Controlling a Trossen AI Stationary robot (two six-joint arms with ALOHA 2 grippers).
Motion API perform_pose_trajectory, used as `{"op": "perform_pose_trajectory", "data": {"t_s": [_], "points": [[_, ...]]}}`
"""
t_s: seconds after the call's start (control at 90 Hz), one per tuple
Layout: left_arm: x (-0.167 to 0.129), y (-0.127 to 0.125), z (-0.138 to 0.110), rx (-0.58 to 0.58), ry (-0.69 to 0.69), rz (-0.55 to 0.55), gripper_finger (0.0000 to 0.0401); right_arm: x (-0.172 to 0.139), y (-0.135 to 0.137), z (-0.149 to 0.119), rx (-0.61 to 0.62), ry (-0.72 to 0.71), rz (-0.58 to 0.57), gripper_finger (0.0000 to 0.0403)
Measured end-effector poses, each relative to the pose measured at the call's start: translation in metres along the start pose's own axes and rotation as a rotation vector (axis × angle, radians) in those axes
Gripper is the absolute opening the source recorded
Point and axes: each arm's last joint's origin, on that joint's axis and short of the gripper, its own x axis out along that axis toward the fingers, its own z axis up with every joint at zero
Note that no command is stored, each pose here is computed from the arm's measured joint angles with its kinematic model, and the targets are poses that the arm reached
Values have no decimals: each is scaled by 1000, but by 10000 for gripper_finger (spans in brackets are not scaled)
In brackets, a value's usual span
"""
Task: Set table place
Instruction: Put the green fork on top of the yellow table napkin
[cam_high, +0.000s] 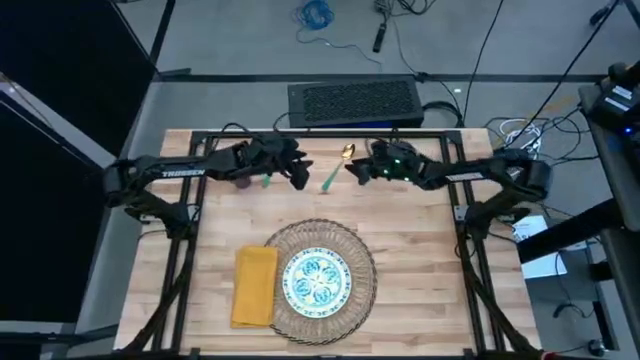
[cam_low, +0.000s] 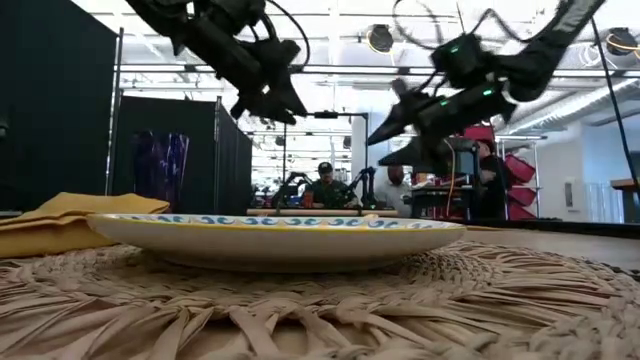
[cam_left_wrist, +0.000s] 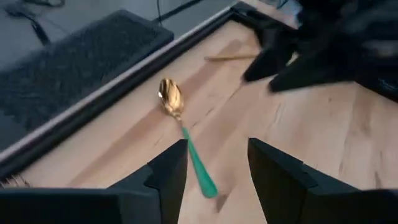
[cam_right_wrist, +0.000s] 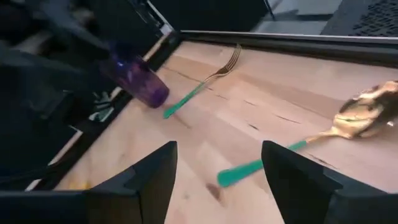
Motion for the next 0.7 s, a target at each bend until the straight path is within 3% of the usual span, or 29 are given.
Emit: {"op": "perform_pose_trajectory", "data": {"t_s": [0.078, 0.189, 0.433, 0.544, 0.7], "points": [[-6, 2, 2, 14, -9, 24, 153, 13, 2, 7, -65, 101, -54, 219], [-7, 3, -1, 32, 27, 35, 153, 19, -6, 19, -205, 286, -279, 219], [-7, 4, -8, 81, 99, 48, 153, -7, -11, 43, -412, 589, -610, 183], [-7, 4, -8, 89, 98, 48, 153, -20, -31, 52, -389, 632, -701, 157], [-7, 3, -3, 132, 47, 32, 153, -33, -64, 63, -277, 662, -681, 138]]}}
